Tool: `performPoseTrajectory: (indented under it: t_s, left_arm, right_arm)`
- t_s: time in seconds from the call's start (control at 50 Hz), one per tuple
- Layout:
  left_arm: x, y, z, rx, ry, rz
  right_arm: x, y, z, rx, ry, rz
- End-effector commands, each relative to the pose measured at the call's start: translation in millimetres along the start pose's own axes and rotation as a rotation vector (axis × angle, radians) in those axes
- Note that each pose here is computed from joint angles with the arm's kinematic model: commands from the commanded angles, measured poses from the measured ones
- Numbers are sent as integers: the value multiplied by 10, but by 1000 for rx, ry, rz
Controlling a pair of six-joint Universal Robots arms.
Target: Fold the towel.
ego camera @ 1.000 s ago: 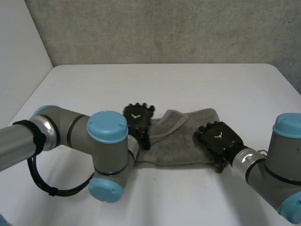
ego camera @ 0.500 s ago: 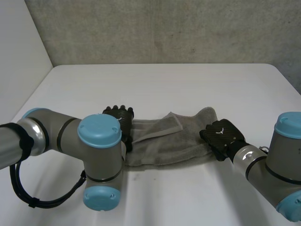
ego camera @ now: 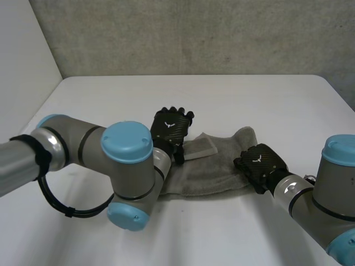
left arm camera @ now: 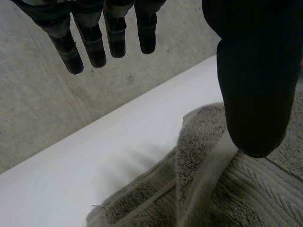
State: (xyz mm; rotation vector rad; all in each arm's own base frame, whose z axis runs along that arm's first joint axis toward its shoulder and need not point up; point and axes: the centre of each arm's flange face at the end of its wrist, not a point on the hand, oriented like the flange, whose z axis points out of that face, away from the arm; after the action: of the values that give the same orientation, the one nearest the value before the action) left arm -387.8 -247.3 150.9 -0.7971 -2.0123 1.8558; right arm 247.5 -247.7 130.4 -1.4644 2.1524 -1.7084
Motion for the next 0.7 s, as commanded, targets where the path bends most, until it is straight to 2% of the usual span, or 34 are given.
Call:
performPoseTrajectory:
  t_s: [0.02,0.16,0.18,0.2,0.24,0.26,0.3,0.44,0.58,0.62,0.64,0.68,0.7]
  left_arm:
    - [31,172,127,-55,2,10]
    - [-48,176,251,-40,-48,13]
    - [-146,158,303,-34,-110,19]
    - [-147,158,304,-34,-111,19]
    - [-460,160,396,-46,-288,44]
    - [-462,160,396,-46,-288,44]
    - [-710,202,426,-76,-410,84]
    - [-784,305,348,-132,-426,114]
    - [-793,124,106,-129,-417,98]
    - [-786,-36,-26,-102,-414,73]
    - [-786,-37,-27,-102,-413,72]
    - [-814,-183,-149,-76,-420,47]
    - [-814,-184,-149,-76,-420,47]
  right_arm:
    - [19,-10,4,4,4,-1]
    - [53,-17,10,7,13,-11]
    - [61,-17,12,7,16,-20]
    - [61,-17,12,7,16,-21]
    - [77,-29,10,10,21,-48]
    - [77,-29,10,10,21,-48]
    - [92,-47,6,16,28,-78]
    - [105,-103,13,33,36,-136]
    - [196,-298,74,105,62,-237]
    - [30,-572,97,218,34,-341]
    - [28,-573,97,219,33,-342]
    - [-230,-901,104,378,-24,-466]
    - [-231,-902,104,379,-25,-466]
